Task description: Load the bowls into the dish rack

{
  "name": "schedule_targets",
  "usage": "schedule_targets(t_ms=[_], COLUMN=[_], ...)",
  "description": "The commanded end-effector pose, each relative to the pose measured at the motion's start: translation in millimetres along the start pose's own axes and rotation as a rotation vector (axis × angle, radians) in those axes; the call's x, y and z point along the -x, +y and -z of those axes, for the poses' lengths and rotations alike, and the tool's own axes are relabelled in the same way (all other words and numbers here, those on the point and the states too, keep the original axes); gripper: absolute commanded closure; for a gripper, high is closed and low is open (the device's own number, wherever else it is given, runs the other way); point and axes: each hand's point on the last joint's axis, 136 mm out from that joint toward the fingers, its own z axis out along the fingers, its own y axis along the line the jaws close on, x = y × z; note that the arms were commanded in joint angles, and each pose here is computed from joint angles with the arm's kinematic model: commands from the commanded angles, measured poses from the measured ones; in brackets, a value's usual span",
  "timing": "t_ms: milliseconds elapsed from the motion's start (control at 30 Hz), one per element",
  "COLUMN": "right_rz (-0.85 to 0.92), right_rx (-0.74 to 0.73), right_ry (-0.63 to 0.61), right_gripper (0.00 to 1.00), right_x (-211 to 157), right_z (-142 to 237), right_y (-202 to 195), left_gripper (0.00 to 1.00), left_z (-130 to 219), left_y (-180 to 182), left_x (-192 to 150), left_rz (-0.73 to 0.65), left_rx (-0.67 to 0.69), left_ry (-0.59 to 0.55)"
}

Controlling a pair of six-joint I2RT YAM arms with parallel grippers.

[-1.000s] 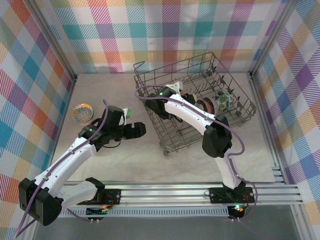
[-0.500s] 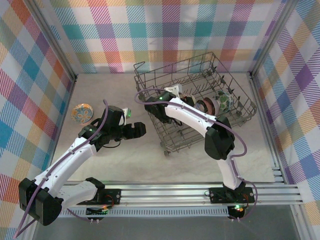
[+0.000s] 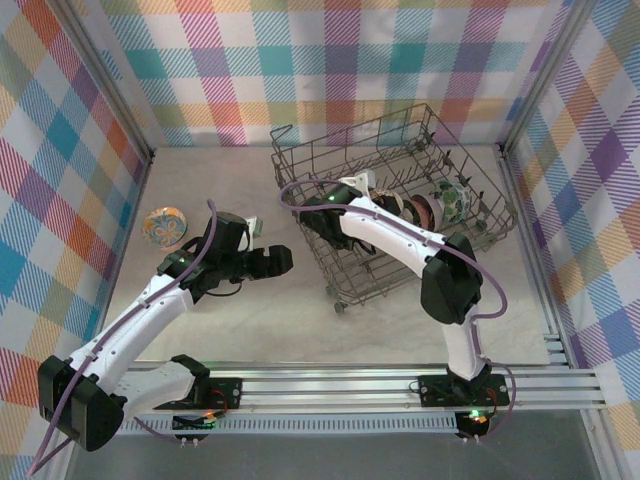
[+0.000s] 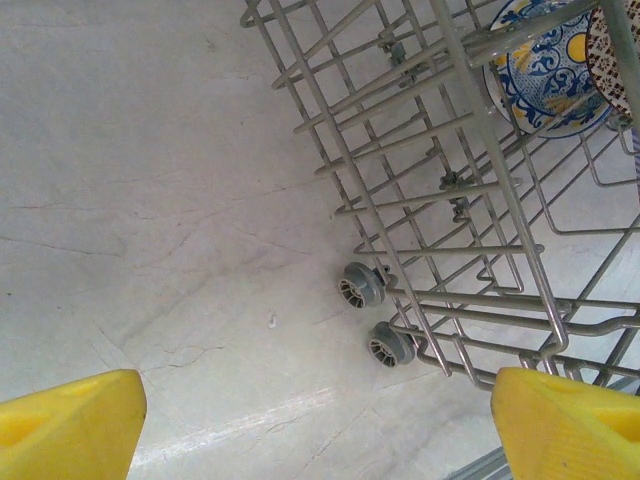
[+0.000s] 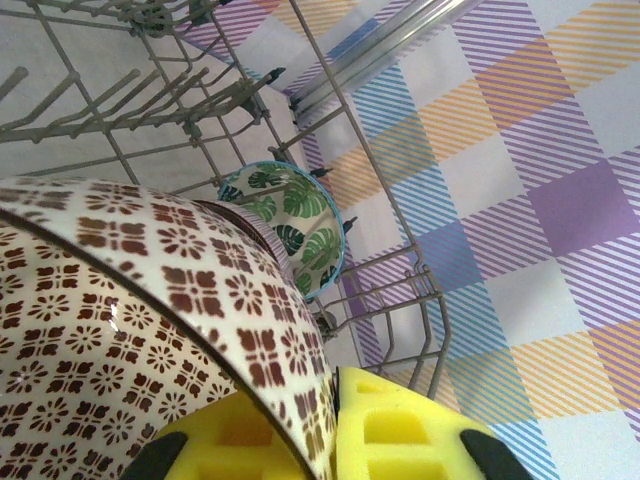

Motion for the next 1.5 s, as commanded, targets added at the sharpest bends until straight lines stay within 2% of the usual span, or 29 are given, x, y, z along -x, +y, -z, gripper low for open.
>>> schedule_targets(t_ms=[0,300,767,1067,1200,1467], right_rz=[0.204,0.224,0.198,0.100,0.074,0.030], right_rx=[-0.083,-0.094,-0.133,-0.082,-0.063,-0.038], right_ry=[0.006,0.075,0.108,0.100,0.099,0.108], right_gripper=[1.00,1.00,1.00,1.00,1.00,1.00], right_x=[-12.4,-34.4,-33.4,-23.8,-20.2,-18.1], right_z=[1.1,-12.6,-31.2,-17.8,-13.8,-10.5], right_y=[-38.4,-41.9,-53.1,-70.6,-77.2,-89.3], left_gripper=[0.11,0.10,0.11,0.09,0.08,0.08], left_z=[0.4,2.4,-19.5,11.9,-7.4,-56.1], left_y=[-2.9,-21.4,-30.6,-63.1,-68.6,-66.9], left_x=[6.7,31.8,41.3,108.1,121.0,124.0], left_rz=[-0.011,-0.040,-0.039,-0.183,-0.165,-0.116], left_rx=[-0.015,-0.044,-0.075,-0.064,-0.057,-0.048], left_ry=[-0.018,-0.054,-0.021,-0.208,-0.171,-0.070])
